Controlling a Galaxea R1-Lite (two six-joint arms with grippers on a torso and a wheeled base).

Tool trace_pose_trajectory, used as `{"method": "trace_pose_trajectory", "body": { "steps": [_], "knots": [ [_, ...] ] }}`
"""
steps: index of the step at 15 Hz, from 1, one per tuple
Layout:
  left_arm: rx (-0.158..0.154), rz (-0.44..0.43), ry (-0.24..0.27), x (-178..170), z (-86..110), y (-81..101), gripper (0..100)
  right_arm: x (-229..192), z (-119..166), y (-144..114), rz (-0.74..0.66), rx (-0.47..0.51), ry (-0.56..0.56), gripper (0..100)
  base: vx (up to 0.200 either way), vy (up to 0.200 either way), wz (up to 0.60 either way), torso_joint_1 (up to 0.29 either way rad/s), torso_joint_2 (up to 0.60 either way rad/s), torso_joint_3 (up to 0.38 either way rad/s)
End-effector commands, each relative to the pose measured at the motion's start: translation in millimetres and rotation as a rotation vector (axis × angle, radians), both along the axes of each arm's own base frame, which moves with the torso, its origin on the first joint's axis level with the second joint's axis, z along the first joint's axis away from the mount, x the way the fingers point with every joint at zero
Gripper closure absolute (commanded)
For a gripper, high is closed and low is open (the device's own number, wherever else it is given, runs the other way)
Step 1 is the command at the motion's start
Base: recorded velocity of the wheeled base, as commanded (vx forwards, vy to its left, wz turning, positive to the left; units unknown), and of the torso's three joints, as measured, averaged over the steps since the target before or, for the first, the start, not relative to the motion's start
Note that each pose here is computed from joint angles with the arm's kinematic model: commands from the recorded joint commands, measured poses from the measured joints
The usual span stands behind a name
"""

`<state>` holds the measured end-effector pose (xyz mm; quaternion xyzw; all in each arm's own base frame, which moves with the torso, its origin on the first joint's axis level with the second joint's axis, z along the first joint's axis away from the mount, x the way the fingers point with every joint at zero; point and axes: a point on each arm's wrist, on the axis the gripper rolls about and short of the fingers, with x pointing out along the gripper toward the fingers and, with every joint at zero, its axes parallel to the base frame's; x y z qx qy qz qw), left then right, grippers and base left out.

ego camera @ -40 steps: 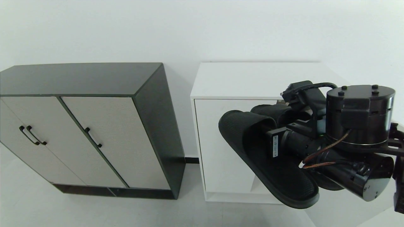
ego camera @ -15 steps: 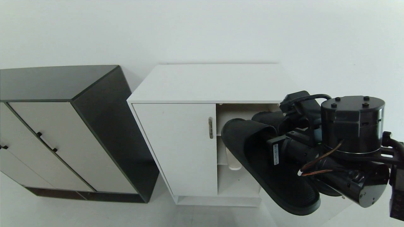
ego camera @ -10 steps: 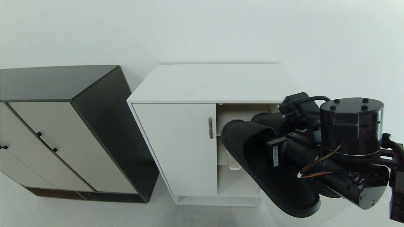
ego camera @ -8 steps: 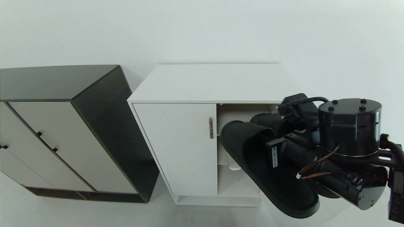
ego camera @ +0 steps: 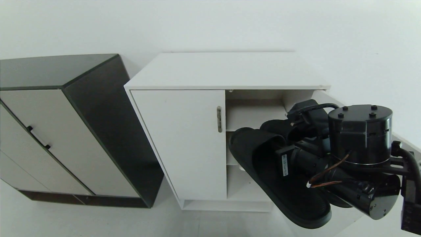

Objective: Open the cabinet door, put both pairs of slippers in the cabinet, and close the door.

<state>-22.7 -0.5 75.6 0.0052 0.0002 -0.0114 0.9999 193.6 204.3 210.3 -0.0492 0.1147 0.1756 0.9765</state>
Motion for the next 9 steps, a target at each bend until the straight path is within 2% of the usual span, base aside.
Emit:
{"method": "trace_pose_trajectory", "body": {
  "steps": [1, 9],
  "knots": [
    [0.0, 0.001, 0.001, 0.1, 0.1, 0.0, 100, 0.2, -0.9, 0.3, 0.0, -0.002, 0.002, 100, 0.0, 0.0, 0.0, -0.178, 0.5, 0.32],
    [0.0, 0.001, 0.0, 0.0, 0.0, 0.0, 100, 0.1, -1.3, 0.2, 0.0, 0.001, -0.001, 100, 0.0, 0.0, 0.0, -0.146, 0.48, 0.327]
  ]
}}
